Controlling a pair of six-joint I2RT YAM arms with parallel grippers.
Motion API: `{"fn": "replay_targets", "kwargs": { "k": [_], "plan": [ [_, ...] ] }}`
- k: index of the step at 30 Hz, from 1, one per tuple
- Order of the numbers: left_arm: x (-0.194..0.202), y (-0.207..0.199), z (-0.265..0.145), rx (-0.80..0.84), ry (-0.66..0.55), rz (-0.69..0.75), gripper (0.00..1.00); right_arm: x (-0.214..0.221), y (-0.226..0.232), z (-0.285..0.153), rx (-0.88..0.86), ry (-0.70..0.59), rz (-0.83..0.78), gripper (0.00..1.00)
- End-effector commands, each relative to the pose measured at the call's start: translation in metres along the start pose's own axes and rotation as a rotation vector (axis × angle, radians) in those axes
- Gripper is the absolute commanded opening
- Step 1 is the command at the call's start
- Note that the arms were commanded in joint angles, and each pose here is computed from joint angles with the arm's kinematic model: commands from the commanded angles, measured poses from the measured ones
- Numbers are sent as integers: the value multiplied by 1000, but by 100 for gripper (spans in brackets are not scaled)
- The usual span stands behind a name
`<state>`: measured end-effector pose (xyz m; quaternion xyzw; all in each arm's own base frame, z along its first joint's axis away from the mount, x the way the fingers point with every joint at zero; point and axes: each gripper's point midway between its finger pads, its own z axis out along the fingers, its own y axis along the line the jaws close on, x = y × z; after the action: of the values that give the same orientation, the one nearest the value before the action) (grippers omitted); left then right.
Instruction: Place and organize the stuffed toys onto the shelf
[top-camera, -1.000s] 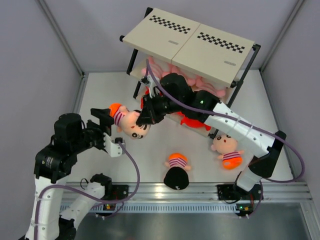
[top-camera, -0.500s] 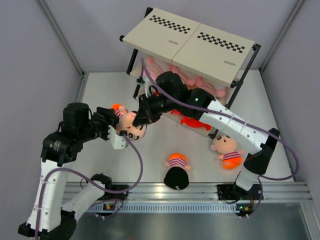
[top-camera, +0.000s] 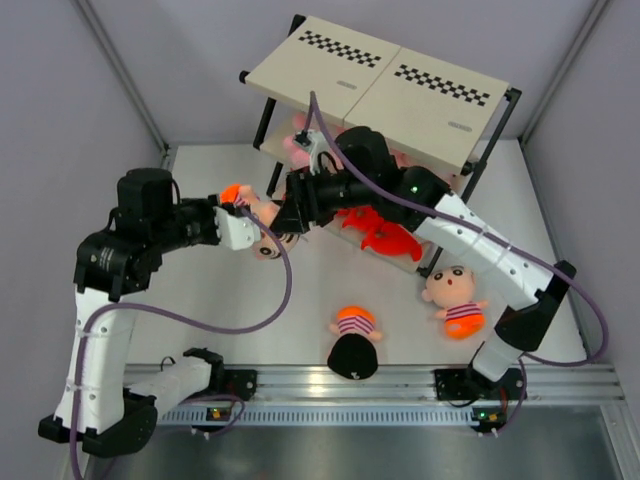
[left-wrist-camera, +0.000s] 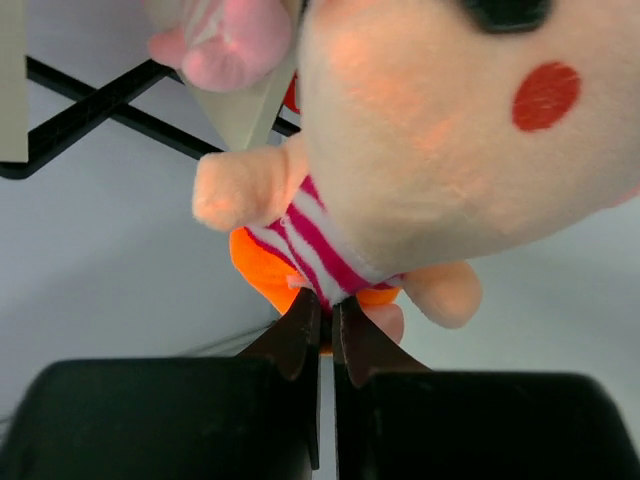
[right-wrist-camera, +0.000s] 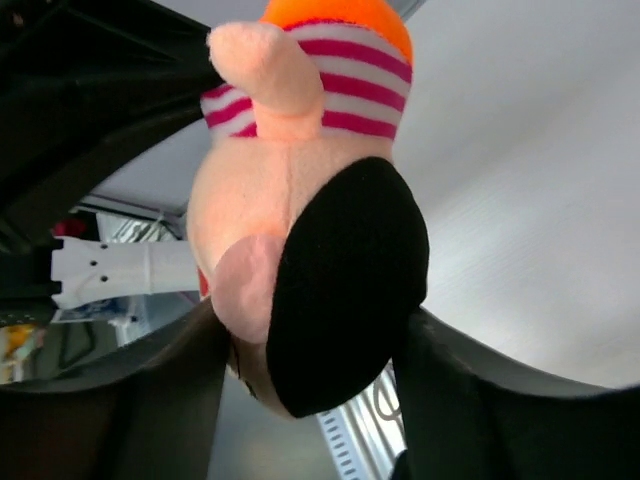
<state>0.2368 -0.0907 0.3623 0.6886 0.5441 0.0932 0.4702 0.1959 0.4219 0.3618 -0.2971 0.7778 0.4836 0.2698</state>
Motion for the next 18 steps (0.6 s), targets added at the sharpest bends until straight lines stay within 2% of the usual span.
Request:
{"fn": "replay_targets", "kwargs": {
  "k": [1,3,4,5,6,7,8,12,13,15,16,18],
  "plan": [
    [-25,38,-3,-91,-88,-316,0,-45,21,-60,38,-210,-113,65],
    [-36,58,-15,-142,-115,-396,0,-56,22,-80,96,-274,-143,82],
    [-37,64,-16,-159,-116,-492,0,-61,26,-97,114,-311,-174,86],
    [-36,71,-8,-154,-109,-544,0,-63,19,-107,173,-333,-172,91],
    [-43,85,-17,-192,-132,-571,0,-67,24,-126,192,-375,-188,94],
    [-43,91,-8,-184,-131,-670,0,-73,14,-139,257,-416,-182,95],
    [-51,104,-16,-218,-162,-698,0,-74,9,-149,295,-436,-176,95],
    [-58,133,-8,-247,-201,-838,0,-84,1,-210,413,-595,-167,96],
    [-52,141,8,-246,-178,-905,0,-86,-3,-221,449,-624,-163,95],
    [-58,168,-1,-321,-218,-927,0,-84,-2,-237,473,-659,-172,96],
    [-52,177,19,-318,-204,-961,0,-83,-5,-243,499,-670,-170,95],
    [-51,209,16,-427,-245,-959,0,-76,-13,-249,543,-668,-164,95]
  ]
}}
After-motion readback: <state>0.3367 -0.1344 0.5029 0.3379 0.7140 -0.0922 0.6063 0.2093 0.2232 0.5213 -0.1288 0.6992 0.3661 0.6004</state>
